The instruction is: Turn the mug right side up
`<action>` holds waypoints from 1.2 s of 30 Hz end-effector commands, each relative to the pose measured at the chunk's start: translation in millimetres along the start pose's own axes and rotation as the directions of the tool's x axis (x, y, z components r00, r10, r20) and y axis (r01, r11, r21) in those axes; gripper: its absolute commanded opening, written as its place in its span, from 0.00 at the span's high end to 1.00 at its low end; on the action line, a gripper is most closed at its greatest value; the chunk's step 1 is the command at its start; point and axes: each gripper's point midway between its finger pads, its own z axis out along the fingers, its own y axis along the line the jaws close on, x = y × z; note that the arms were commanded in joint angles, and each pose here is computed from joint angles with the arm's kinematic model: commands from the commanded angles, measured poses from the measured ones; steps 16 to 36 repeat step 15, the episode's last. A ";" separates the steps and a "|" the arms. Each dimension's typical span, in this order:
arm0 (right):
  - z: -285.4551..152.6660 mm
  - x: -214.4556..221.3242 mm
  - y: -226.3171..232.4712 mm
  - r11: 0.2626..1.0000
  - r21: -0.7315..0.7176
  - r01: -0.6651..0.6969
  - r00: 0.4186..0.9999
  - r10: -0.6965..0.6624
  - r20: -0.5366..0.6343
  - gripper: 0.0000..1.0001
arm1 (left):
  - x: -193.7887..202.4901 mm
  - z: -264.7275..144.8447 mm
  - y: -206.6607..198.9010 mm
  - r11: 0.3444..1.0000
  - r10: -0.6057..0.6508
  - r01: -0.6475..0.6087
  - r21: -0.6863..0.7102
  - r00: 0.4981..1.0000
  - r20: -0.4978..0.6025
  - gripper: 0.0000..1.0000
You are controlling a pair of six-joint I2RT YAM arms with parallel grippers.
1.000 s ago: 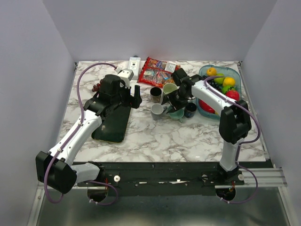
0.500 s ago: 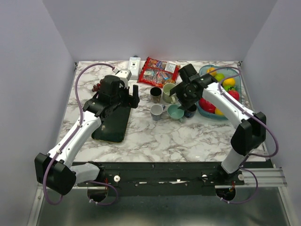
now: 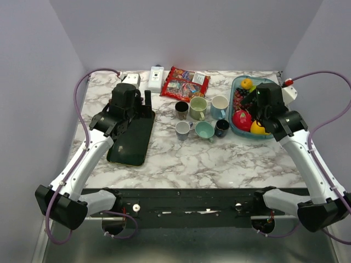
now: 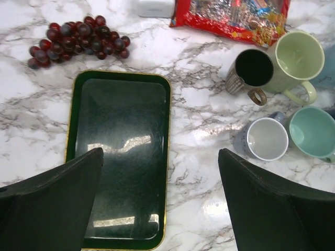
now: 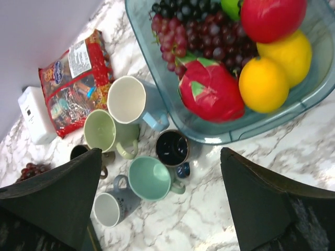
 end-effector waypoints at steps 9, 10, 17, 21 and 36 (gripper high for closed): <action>-14.9 -32.1 3.8 0.998 -0.064 0.001 0.995 0.006 0.103 0.00 | -40.0 -15.2 28.9 0.982 0.091 -0.080 -0.173 0.994 0.056 0.01; -15.1 -32.5 4.5 0.998 -0.068 0.001 0.995 0.006 0.101 0.00 | -40.9 -15.3 28.4 0.982 0.090 -0.079 -0.172 0.994 0.059 0.01; -11.7 -27.8 7.5 0.997 -0.079 -0.012 0.997 0.017 0.071 0.00 | -42.6 -13.9 28.2 0.981 0.089 -0.079 -0.178 0.995 0.047 0.01; -11.7 -27.8 7.5 0.997 -0.079 -0.012 0.997 0.017 0.071 0.00 | -42.6 -13.9 28.2 0.981 0.089 -0.079 -0.178 0.995 0.047 0.01; -11.7 -27.8 7.5 0.997 -0.079 -0.012 0.997 0.017 0.071 0.00 | -42.6 -13.9 28.2 0.981 0.089 -0.079 -0.178 0.995 0.047 0.01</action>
